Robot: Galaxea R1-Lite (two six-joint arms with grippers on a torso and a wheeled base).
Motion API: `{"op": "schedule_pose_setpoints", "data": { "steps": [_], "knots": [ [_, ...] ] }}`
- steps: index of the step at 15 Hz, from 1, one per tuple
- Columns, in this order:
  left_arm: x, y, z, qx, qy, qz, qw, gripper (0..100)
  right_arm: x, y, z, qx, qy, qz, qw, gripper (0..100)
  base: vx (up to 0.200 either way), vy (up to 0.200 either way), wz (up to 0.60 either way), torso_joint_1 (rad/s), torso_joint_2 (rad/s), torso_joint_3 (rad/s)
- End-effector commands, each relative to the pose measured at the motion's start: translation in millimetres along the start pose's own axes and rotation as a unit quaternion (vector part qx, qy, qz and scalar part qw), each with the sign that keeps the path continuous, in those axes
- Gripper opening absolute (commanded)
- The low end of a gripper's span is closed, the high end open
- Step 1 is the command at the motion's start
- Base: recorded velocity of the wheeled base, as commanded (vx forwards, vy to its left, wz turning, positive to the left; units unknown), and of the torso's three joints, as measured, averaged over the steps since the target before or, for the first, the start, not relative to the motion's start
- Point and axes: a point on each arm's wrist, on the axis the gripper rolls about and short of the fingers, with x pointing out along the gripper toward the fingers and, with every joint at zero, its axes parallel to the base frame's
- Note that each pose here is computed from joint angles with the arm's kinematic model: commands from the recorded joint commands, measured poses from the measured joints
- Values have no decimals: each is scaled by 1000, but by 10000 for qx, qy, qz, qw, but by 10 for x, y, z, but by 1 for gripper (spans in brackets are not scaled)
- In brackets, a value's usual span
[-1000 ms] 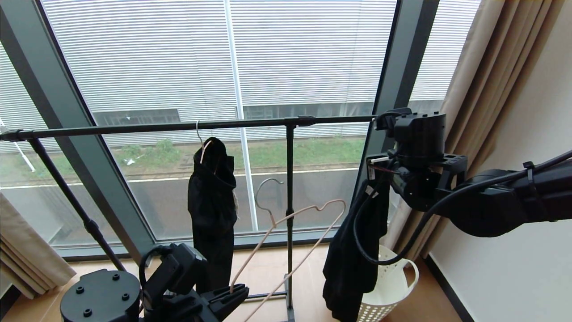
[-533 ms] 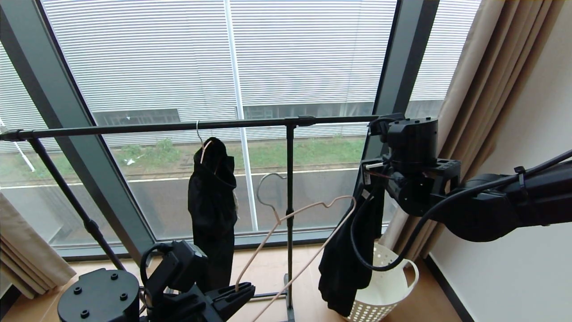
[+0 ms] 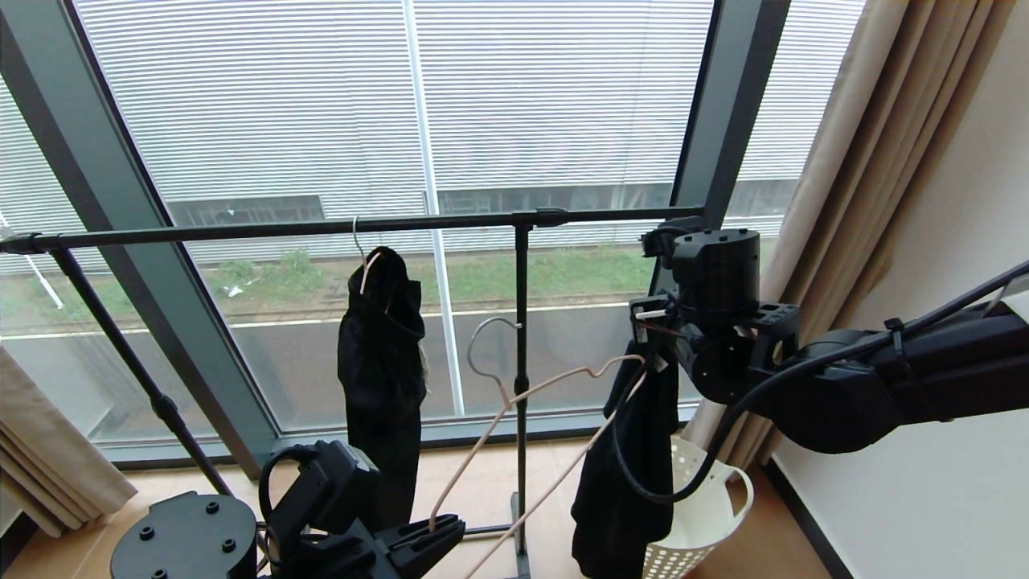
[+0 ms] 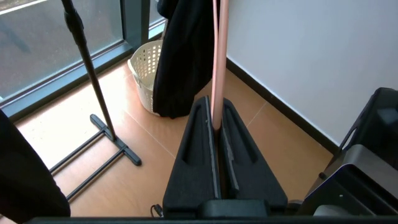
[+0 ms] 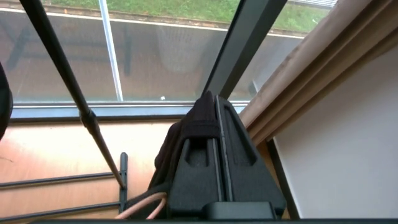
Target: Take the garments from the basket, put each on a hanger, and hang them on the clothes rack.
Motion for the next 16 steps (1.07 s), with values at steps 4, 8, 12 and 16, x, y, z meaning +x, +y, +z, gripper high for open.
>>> {"op": "schedule_pose_setpoints", "data": {
  "steps": [4,8,12,16],
  "knots": [
    [9,1,-18,-4,31,-2,10000,0,104,18,-67,-60,49,-86,9999,0,0,0,0,0,0,0],
    [4,-9,-19,6,12,-27,10000,0,118,38,-95,-80,76,-87,9999,0,0,0,0,0,0,0],
    [31,-21,-26,-27,11,-56,10000,0,-39,148,-117,-171,52,145,9997,0,0,0,0,0,0,0],
    [50,-13,-15,-46,-78,-34,10000,0,-89,185,-169,-280,96,222,9993,0,0,0,0,0,0,0]
  ]
}}
